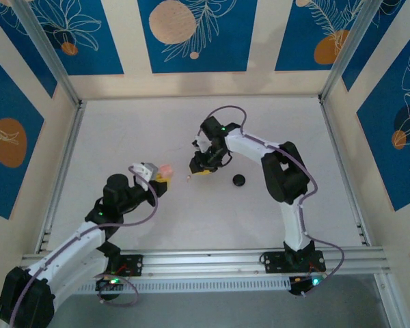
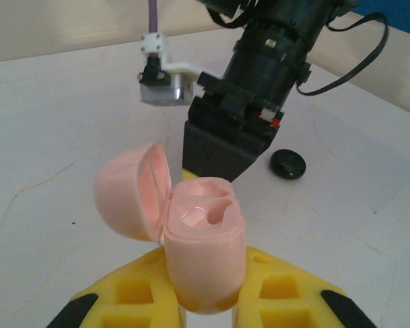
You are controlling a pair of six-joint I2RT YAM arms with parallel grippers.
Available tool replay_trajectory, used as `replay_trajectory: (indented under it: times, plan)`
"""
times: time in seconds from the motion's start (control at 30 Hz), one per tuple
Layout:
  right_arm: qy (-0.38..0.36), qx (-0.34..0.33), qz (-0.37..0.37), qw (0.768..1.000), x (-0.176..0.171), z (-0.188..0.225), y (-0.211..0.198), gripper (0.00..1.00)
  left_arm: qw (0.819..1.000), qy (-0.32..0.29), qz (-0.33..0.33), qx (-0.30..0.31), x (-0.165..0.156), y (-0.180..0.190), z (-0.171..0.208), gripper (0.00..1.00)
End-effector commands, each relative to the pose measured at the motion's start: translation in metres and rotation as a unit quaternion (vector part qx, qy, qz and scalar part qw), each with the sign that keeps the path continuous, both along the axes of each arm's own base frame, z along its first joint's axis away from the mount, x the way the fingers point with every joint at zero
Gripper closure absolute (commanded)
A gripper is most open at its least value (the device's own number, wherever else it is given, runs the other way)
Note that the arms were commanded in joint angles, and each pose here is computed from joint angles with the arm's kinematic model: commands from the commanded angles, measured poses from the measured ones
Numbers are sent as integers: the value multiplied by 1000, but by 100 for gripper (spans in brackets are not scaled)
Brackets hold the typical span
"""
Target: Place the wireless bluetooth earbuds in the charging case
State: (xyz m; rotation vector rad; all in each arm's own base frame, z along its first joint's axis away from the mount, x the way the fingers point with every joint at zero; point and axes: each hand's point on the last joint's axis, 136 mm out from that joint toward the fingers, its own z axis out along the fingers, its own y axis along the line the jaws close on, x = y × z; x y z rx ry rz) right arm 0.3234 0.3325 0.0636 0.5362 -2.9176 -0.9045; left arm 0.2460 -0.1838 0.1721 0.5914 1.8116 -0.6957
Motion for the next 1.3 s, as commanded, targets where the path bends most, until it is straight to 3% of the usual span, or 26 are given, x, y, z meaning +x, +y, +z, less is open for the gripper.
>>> replay_trajectory:
  times: [0.0, 1.27]
  plan:
    - [14, -2, -3, 1000, 3, 6, 12, 63, 1000, 14, 18, 2, 0, 8, -8, 84]
    - [42, -93, 23, 994, 3, -53, 24, 73, 1000, 6, -15, -5, -11, 4, 2, 84]
